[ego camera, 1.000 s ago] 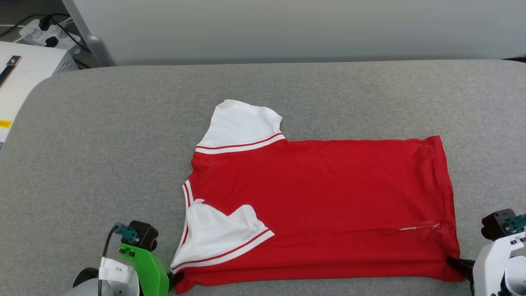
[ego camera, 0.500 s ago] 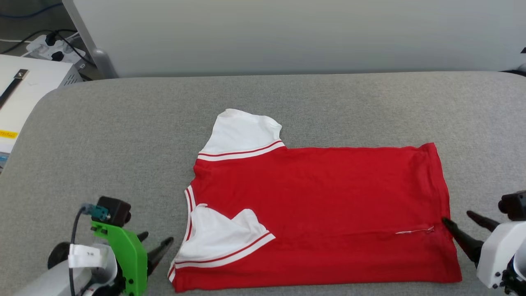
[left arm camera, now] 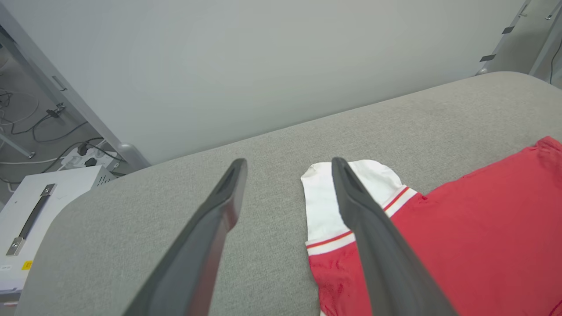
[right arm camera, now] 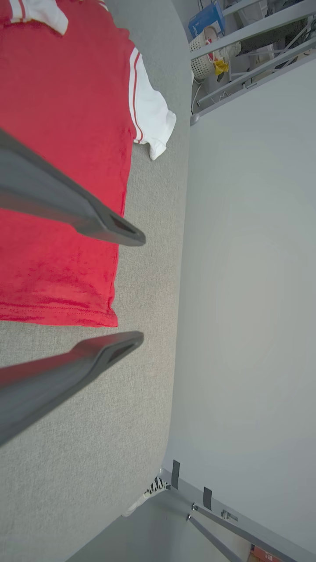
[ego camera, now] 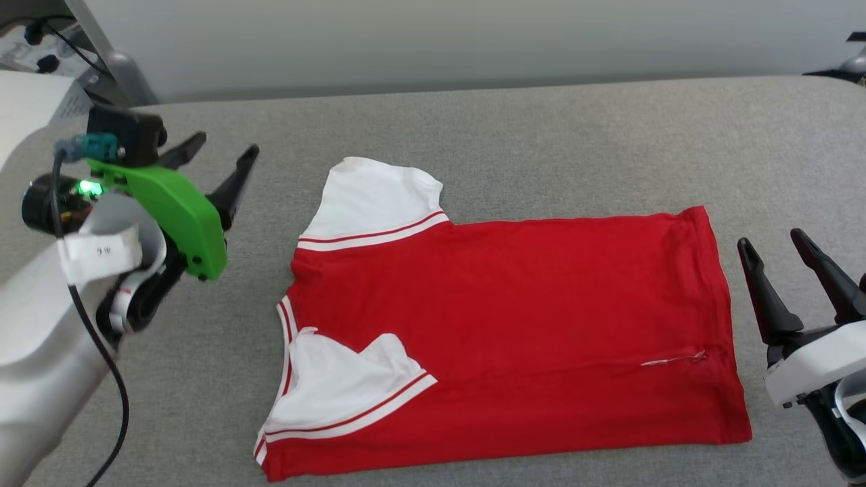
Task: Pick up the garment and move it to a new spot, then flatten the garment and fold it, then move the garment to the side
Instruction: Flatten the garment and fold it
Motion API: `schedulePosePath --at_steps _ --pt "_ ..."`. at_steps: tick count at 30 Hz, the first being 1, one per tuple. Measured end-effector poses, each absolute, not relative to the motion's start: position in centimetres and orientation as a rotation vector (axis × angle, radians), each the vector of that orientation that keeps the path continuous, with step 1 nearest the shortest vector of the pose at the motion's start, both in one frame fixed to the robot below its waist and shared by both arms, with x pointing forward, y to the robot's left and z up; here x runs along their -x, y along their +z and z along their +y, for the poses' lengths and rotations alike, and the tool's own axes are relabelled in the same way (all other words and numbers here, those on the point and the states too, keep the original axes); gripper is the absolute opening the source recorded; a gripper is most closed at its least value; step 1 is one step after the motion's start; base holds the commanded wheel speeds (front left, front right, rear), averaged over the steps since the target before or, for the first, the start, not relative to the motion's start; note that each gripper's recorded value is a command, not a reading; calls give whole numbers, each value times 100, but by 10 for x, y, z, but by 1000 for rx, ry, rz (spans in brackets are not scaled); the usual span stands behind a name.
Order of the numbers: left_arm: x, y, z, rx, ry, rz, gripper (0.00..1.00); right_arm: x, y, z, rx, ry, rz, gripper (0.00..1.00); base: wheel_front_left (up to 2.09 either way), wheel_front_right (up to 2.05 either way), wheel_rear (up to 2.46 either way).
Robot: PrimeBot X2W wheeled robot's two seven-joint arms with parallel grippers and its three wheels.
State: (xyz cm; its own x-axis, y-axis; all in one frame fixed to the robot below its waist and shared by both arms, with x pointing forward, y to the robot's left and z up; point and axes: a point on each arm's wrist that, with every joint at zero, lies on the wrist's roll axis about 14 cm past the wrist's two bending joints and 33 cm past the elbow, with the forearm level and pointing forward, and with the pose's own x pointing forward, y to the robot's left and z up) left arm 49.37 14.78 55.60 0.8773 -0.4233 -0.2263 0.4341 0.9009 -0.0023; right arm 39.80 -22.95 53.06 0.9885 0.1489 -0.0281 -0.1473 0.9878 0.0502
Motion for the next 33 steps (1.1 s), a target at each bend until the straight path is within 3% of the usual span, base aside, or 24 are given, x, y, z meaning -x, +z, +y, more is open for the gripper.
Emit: schedulePosePath --at_steps 6,12,19,33 --pt "-546 559 125 -94 -500 270 100 -405 528 -221 -40 145 26 100 0 0 0" --pt "-579 519 96 -163 -573 510 100 -417 522 -222 -27 136 26 100 0 0 0" --pt "-589 460 85 -197 -601 842 100 -432 511 -224 -16 129 36 100 0 0 0" --pt "-598 363 85 -282 -598 1126 100 -440 469 -245 6 74 132 100 0 0 0"
